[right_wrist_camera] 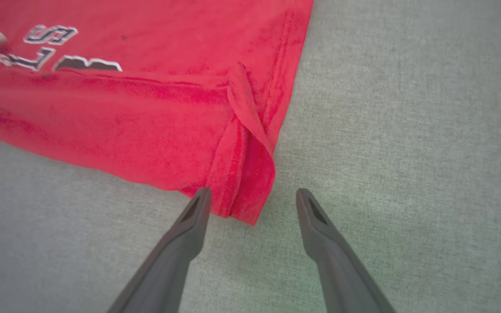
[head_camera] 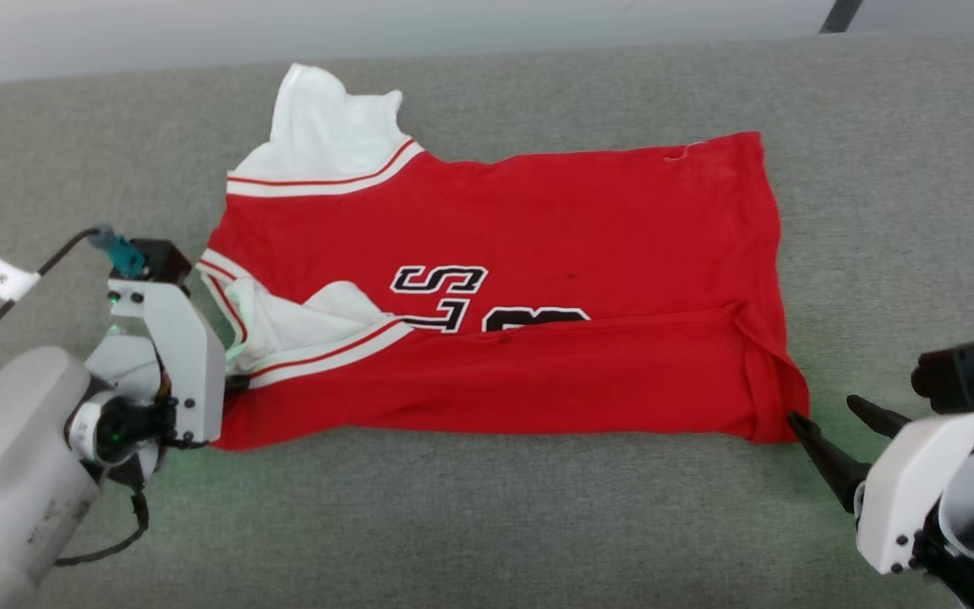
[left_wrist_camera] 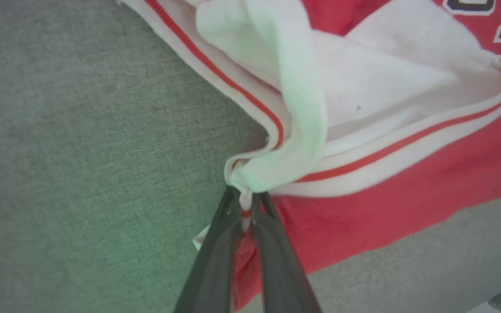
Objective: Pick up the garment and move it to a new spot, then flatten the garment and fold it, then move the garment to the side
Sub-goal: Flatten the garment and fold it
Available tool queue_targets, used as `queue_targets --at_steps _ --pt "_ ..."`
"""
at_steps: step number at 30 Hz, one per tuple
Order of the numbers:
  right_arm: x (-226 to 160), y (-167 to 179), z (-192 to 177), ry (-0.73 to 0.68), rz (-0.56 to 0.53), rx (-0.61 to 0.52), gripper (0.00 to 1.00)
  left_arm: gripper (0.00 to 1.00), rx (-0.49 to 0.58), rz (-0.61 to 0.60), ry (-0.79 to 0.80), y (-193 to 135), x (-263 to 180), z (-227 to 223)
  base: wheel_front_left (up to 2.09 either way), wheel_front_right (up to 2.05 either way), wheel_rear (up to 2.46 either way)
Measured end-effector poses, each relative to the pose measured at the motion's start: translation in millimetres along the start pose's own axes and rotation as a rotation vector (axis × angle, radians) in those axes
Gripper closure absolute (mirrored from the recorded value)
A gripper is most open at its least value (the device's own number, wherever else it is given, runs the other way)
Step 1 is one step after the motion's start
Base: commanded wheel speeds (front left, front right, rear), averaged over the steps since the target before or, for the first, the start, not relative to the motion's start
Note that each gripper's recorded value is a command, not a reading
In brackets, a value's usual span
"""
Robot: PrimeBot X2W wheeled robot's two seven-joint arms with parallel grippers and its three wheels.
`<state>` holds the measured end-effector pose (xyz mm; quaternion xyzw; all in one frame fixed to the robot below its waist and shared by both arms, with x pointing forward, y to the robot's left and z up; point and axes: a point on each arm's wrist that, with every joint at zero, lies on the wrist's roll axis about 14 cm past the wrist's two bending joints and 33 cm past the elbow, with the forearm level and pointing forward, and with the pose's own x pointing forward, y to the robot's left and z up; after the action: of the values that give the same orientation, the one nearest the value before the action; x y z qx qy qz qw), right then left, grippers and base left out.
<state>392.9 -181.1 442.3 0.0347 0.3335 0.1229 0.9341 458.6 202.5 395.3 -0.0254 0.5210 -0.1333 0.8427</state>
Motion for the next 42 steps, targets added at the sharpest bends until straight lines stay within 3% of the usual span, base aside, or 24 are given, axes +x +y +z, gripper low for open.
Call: queue_targets --at_steps 10,11,12,13,25,42 --pt "39.5 0.3 -22.7 0.201 0.027 -0.002 0.0 1.0 -0.016 -0.004 -0.008 2.8 4.6 1.3 0.0 0.0 0.0" --pt "42.5 0.9 -24.8 0.219 0.03 -0.003 0.27 1.0 -0.016 -0.006 -0.008 3.0 4.7 1.3 0.0 0.0 0.0" --pt "44.9 1.6 -25.4 0.231 0.033 -0.008 0.8 1.0 -0.019 -0.006 -0.01 3.4 4.7 1.5 0.0 0.0 0.0" --pt "47.0 2.2 -24.9 0.236 0.036 -0.011 1.0 1.0 -0.022 -0.006 -0.012 3.6 5.0 1.4 0.0 0.0 0.0" --pt "48.9 4.8 -18.8 0.261 0.063 -0.036 1.0 1.0 -0.041 -0.003 -0.021 6.1 -0.8 0.9 0.0 0.0 0.0" --pt "15.0 1.1 -5.0 0.254 0.061 -0.095 1.0 1.0 -0.037 0.043 -0.011 9.8 -40.6 -8.1 0.0 0.0 0.0"
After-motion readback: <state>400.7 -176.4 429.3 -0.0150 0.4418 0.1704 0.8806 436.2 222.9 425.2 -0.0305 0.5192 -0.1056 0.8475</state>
